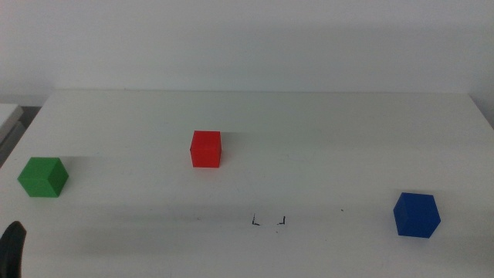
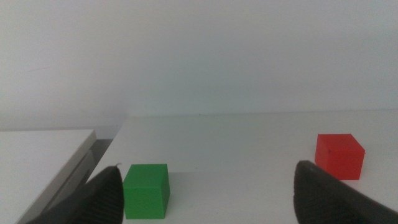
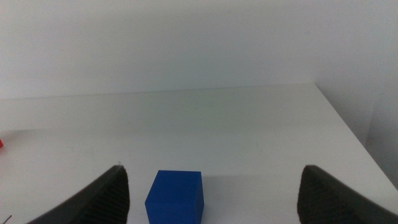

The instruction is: Stack red cubes first, then green, then blue cubes in a specific spot.

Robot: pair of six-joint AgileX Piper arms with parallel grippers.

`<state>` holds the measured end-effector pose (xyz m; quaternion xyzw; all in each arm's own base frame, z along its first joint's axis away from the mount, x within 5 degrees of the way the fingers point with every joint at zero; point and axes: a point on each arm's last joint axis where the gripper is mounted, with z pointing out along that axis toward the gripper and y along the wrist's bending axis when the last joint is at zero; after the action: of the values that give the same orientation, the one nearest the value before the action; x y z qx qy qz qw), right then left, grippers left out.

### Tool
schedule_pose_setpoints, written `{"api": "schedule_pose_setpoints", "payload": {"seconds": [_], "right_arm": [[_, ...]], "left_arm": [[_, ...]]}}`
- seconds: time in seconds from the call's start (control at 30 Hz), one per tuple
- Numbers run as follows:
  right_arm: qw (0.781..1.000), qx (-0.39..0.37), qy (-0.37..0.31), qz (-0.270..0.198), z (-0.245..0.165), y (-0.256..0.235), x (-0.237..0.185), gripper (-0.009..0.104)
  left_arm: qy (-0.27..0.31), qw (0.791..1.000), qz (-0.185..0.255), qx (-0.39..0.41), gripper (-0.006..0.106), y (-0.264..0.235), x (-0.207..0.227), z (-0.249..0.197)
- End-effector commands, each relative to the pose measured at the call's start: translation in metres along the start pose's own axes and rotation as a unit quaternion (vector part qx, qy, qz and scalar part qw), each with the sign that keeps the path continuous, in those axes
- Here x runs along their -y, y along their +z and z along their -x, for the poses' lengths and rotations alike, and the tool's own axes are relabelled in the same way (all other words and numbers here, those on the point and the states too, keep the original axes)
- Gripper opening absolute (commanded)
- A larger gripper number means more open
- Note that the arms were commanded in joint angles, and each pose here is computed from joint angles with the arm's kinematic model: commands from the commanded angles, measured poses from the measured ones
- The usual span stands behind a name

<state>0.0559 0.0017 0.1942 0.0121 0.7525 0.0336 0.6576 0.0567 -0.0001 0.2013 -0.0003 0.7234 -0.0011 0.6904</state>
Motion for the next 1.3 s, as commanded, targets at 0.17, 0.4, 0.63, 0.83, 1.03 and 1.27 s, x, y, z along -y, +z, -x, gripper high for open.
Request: {"api": "schedule_pose_setpoints", "payload": {"seconds": [0.17, 0.4, 0.63, 0.83, 1.03, 1.27], "right_arm": [[1.0, 0.006, -0.007, -0.003, 0.0, 0.0, 0.0, 0.093], [1.0, 0.006, -0.007, -0.003, 0.0, 0.0, 0.0, 0.093], [1.0, 0.006, -0.007, -0.003, 0.0, 0.0, 0.0, 0.093], [1.0, 0.006, -0.007, -0.003, 0.0, 0.0, 0.0, 0.093], [1.0, 0.006, -0.007, -0.003, 0.0, 0.0, 0.0, 0.093], [1.0, 0.006, -0.007, -0.003, 0.0, 0.0, 0.0, 0.093]], "left_arm": [[-0.011, 0.996, -0.003, -0.085, 0.094, 0.011, 0.001, 0.046], [-0.07, 0.947, -0.035, -0.311, 0.094, 0.076, 0.011, 0.135], [-0.054, 0.906, -0.07, -0.414, 0.094, 0.173, 0.036, 0.152], [-0.044, 0.866, -0.049, -0.496, 0.094, 0.258, 0.102, 0.129], [-0.025, 0.843, -0.065, -0.533, 0.094, 0.304, 0.144, 0.097], [-0.016, 0.844, -0.076, -0.531, 0.094, 0.344, 0.17, 0.066]]}}
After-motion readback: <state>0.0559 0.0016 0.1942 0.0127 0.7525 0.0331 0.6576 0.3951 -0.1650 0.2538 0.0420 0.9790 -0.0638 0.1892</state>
